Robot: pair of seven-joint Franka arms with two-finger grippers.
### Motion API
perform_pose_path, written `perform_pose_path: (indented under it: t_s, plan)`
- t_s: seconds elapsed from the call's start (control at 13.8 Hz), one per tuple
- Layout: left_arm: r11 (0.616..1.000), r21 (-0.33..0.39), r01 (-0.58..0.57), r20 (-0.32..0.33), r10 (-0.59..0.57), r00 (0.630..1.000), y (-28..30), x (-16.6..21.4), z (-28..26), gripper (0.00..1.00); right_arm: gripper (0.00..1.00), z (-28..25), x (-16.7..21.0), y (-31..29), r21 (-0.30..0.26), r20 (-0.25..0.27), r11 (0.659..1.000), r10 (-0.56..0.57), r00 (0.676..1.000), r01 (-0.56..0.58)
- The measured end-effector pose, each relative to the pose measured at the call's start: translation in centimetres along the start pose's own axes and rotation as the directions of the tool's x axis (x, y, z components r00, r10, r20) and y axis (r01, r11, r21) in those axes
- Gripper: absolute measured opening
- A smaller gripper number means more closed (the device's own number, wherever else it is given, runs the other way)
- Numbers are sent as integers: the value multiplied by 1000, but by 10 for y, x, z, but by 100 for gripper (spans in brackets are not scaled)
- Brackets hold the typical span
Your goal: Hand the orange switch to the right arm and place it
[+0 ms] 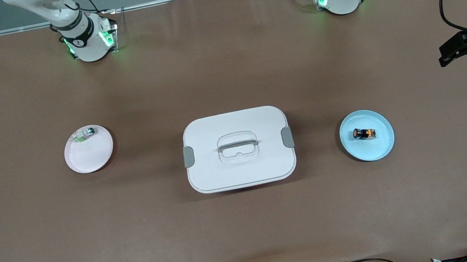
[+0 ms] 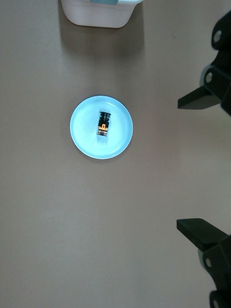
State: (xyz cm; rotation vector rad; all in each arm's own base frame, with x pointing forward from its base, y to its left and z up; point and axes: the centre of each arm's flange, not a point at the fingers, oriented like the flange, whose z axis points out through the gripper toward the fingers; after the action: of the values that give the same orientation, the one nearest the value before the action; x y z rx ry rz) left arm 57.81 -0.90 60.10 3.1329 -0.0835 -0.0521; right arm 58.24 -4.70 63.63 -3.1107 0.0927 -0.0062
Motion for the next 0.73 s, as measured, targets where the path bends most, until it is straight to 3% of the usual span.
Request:
perform_pose_path:
  t_s: [0.58, 0.73]
  plan:
    - [1000, -1, -3, 0, 3, 1000, 2, 0, 0, 100, 100, 0, 0, 1, 0, -1, 1000, 2, 1000, -2]
    - [1000, -30, -5, 4, 5, 1000, 6, 2, 3, 100, 100, 0, 0, 1, 0, -1, 1000, 2, 1000, -2]
